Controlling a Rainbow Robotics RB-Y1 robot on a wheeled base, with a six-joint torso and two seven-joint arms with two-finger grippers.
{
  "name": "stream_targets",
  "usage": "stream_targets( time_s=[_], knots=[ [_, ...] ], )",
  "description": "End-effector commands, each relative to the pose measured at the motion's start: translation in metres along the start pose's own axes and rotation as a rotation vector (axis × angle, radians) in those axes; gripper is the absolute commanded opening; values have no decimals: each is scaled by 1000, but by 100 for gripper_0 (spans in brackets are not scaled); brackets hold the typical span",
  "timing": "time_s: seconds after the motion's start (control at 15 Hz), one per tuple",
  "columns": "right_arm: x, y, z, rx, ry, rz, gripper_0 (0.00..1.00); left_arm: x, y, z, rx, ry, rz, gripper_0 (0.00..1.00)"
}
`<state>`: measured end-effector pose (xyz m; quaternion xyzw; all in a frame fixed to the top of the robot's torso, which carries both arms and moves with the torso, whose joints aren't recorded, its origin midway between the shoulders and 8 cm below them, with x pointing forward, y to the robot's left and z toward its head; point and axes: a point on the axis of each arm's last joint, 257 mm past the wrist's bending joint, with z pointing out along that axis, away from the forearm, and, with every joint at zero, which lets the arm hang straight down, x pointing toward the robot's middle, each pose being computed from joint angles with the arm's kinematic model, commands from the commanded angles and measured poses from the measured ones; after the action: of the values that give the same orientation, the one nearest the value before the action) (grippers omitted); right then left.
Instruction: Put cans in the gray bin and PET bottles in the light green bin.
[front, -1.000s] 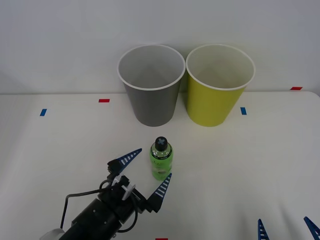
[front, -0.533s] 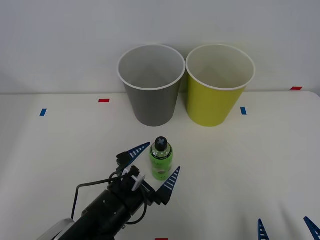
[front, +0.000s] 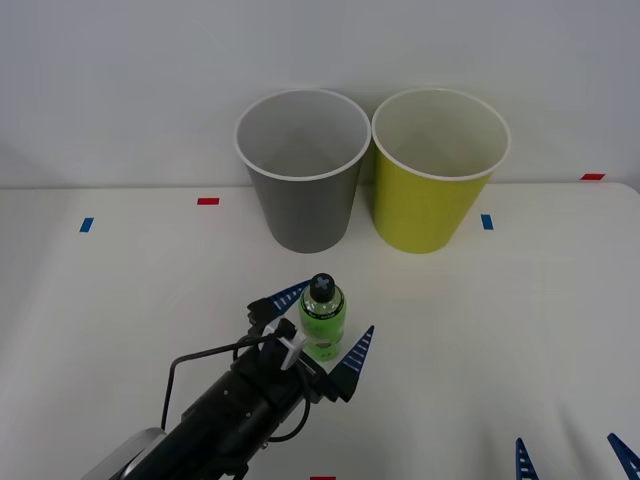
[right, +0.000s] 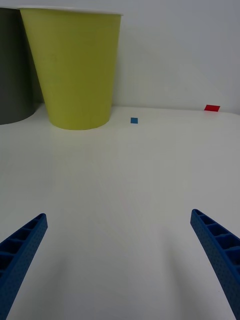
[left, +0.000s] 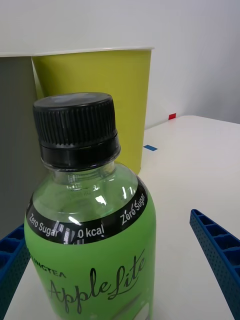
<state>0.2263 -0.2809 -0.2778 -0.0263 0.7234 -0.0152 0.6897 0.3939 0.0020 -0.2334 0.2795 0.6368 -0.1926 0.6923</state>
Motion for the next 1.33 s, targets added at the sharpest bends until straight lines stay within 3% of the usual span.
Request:
stream_targets(
  time_s=[0.07, 0.4, 0.47, 0.53, 0.6, 1.0, 1.33],
  knots=[
    [0, 0, 0, 0, 0, 0, 100, 1, 1, 1, -2, 5, -34, 100],
    [0, 0, 0, 0, 0, 0, 100, -1, 8, 3, -13, 5, -52, 100],
    [0, 0, 0, 0, 0, 0, 100, 0, 10, 3, -15, 7, -49, 77],
    [0, 0, 0, 0, 0, 0, 100, -1, 11, 3, -16, 7, -44, 15],
    [0, 0, 0, 0, 0, 0, 100, -1, 11, 3, -15, 7, -42, 0],
    [0, 0, 0, 0, 0, 0, 100, 0, 13, 5, -8, 16, -18, 0],
    [0, 0, 0, 0, 0, 0, 100, -18, 18, 11, 7, 101, -8, 0]
  ],
)
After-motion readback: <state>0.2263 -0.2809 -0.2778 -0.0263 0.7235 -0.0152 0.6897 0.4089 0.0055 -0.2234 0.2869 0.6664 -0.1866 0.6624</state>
